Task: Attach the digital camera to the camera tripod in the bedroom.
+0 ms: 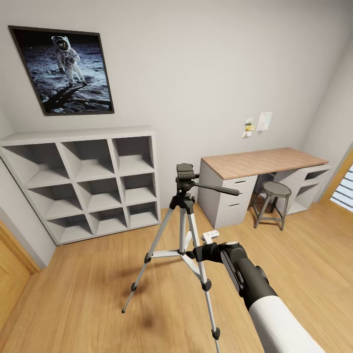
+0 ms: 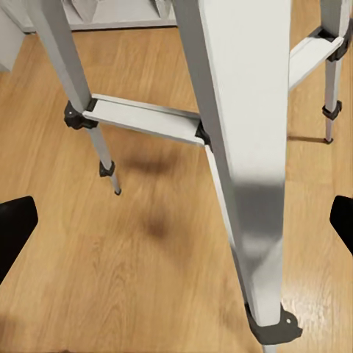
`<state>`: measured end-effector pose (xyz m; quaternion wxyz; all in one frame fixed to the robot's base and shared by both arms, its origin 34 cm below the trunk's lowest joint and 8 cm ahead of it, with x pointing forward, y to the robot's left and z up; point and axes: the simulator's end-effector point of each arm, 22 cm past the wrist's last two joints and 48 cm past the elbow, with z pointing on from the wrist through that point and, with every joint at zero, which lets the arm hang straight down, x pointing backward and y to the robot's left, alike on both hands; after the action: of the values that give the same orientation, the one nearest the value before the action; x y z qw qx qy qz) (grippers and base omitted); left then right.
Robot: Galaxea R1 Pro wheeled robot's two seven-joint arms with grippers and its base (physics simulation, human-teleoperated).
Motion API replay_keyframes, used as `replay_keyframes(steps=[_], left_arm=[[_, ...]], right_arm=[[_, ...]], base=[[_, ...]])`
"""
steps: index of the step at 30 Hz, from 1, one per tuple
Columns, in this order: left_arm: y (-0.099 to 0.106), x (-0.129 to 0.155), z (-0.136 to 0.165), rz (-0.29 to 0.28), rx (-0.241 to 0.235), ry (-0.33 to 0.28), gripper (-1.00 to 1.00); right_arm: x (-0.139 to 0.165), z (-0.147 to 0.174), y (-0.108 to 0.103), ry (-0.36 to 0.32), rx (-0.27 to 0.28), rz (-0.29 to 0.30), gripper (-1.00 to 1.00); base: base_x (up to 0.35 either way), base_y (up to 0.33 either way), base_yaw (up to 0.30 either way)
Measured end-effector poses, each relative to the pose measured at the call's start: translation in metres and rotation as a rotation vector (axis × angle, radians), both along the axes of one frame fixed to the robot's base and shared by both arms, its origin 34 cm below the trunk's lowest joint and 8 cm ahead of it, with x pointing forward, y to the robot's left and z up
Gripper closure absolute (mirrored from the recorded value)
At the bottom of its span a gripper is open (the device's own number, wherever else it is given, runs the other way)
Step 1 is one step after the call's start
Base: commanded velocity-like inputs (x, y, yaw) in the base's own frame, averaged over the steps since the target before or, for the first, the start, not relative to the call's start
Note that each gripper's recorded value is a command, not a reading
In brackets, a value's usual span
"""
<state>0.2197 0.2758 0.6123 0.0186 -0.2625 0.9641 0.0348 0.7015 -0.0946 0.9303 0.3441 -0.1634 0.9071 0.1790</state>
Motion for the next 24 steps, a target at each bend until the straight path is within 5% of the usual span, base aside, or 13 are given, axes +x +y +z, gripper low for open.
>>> replay_keyframes(steps=[14,24], left_arm=[[0.000,0.000,0.000,0.000,0.000,0.000,1.00],[0.000,0.000,0.000,0.002,0.001,0.001,1.00]], right_arm=[[0.011,-0.001,0.005,-0.099,0.020,0.000,-1.00],[0.018,-0.004,-0.012,-0.101,0.040,-0.079,-1.00]], base=[[0.000,0.000,0.000],[0.000,0.000,0.000]])
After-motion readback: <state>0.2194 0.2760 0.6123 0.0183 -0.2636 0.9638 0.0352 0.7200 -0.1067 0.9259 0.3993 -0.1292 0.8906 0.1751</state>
